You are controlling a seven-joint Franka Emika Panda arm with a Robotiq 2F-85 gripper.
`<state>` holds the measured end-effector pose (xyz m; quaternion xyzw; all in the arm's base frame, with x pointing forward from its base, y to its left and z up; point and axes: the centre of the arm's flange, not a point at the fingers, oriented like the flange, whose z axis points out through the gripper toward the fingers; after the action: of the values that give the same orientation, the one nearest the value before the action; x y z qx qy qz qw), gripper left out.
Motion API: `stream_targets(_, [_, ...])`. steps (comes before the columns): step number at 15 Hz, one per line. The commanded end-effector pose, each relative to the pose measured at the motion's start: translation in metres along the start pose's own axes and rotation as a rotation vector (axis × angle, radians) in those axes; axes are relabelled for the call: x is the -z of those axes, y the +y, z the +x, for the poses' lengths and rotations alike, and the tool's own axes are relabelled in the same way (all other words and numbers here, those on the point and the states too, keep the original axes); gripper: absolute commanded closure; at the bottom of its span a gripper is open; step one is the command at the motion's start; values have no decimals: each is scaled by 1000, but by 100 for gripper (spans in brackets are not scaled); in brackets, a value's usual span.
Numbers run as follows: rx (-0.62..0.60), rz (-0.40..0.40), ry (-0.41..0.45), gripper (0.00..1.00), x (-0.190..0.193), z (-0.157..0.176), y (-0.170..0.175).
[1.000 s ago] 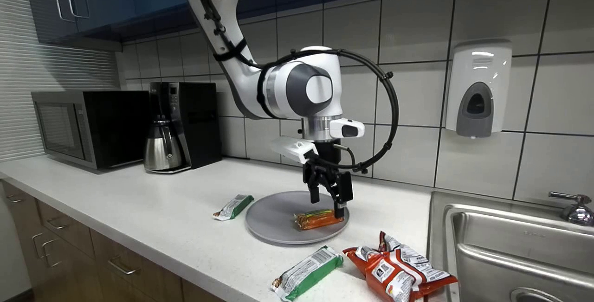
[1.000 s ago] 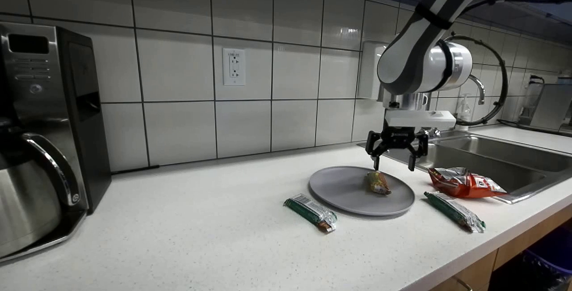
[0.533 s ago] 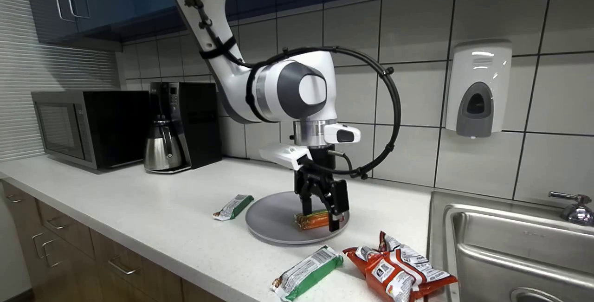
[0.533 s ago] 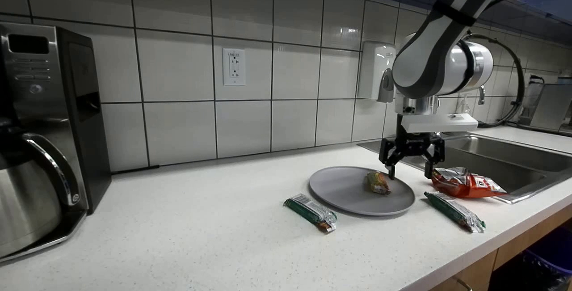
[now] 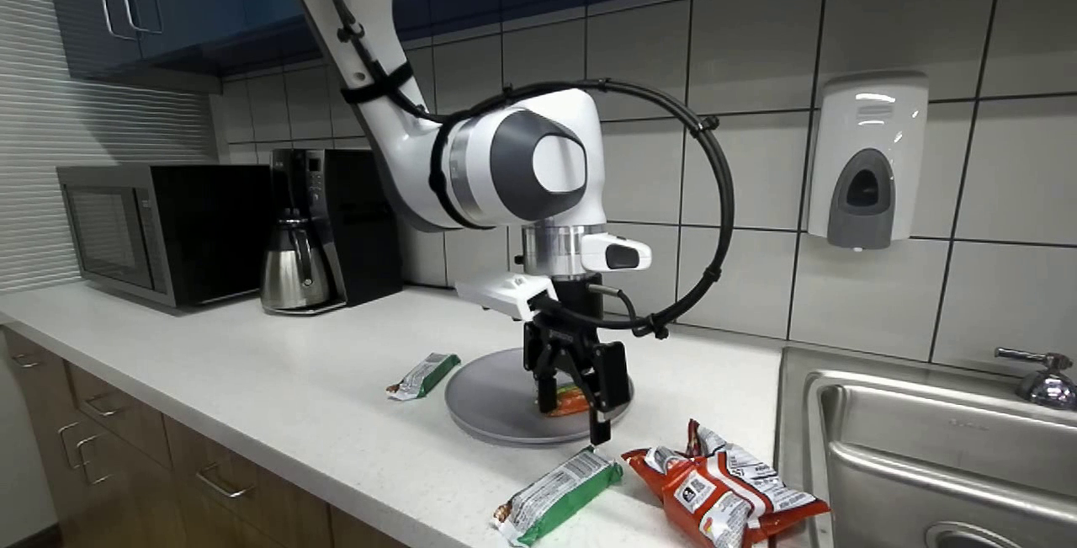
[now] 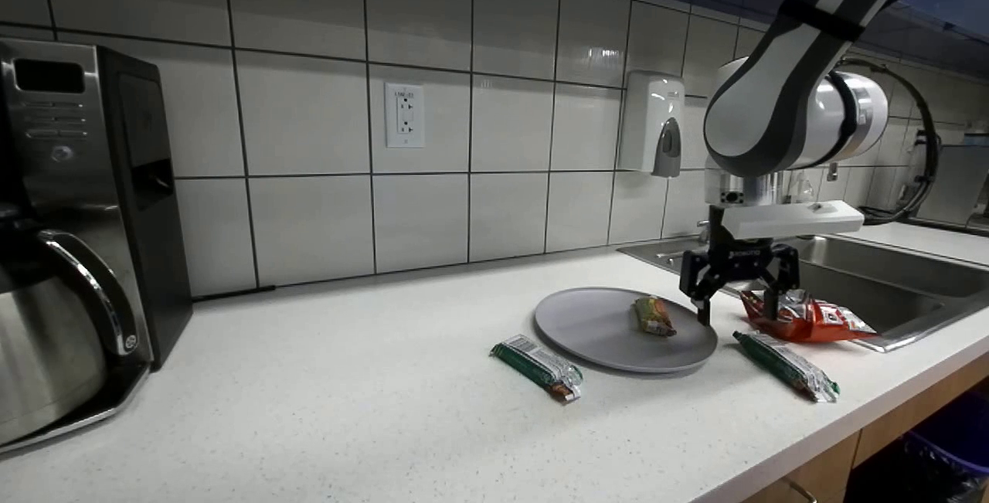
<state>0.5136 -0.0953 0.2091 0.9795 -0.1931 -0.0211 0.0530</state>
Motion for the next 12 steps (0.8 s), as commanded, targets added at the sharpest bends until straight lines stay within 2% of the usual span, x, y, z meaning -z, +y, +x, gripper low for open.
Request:
stream_targets(1, [-13,13,9,0,13,-20,15])
stream_targets(12, [-108,61,-28,0,5,-33,43])
